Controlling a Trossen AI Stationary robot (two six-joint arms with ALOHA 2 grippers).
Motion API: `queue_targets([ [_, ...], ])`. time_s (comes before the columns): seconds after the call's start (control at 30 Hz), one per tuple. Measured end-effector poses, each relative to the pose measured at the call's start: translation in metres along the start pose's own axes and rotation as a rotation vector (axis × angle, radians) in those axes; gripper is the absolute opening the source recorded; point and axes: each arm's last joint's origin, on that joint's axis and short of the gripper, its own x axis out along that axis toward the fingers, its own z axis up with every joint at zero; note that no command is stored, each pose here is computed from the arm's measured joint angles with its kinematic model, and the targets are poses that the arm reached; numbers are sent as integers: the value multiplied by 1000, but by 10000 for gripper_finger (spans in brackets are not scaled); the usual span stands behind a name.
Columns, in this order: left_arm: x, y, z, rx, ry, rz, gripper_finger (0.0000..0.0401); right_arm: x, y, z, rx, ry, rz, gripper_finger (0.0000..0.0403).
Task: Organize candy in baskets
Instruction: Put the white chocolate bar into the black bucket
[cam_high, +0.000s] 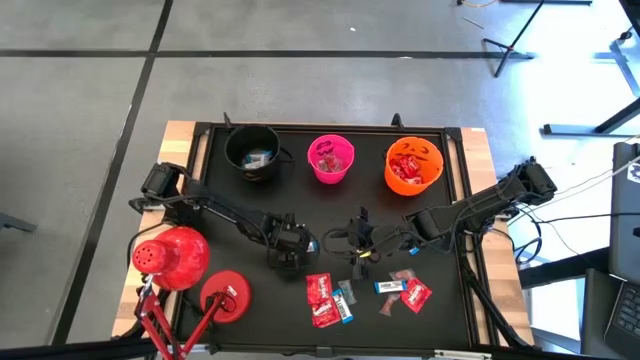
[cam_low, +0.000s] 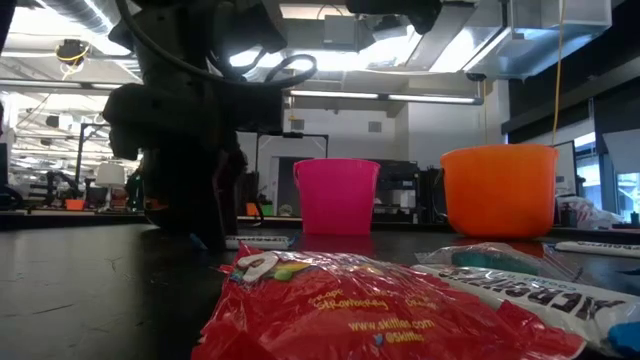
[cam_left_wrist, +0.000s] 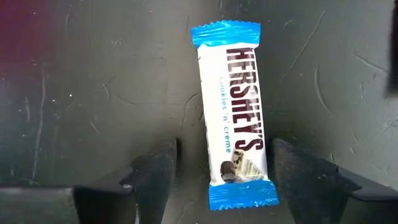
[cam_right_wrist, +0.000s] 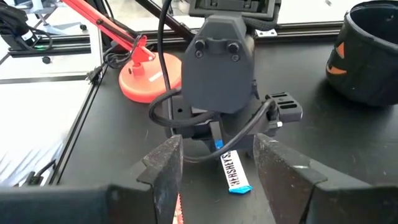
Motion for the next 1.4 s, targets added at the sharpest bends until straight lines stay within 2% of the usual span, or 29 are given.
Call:
queue_targets([
  [0.17,0,-1,-1,1,19,-38,224,0,0,0,0,0,0,193],
  [0.5,0,-1,-3,-11,39,-55,102,0,0,0,0,0,0,193],
  [0.63,0,-1,-3,-15,38,-55,65,0,0,0,0,0,0,193],
  [1.0,-11,1,-4,-15,30,-56,47,0,0,0,0,0,0,193],
  [1.1,-26,3,-4,-17,-2,-41,43,0,0,0,0,0,0,193],
  [1.3,-70,16,-9,-53,-70,75,29,0,0,0,0,-1,0,193],
  [1.4,-92,21,-10,-76,-134,88,14,0,0,0,0,-2,0,193],
])
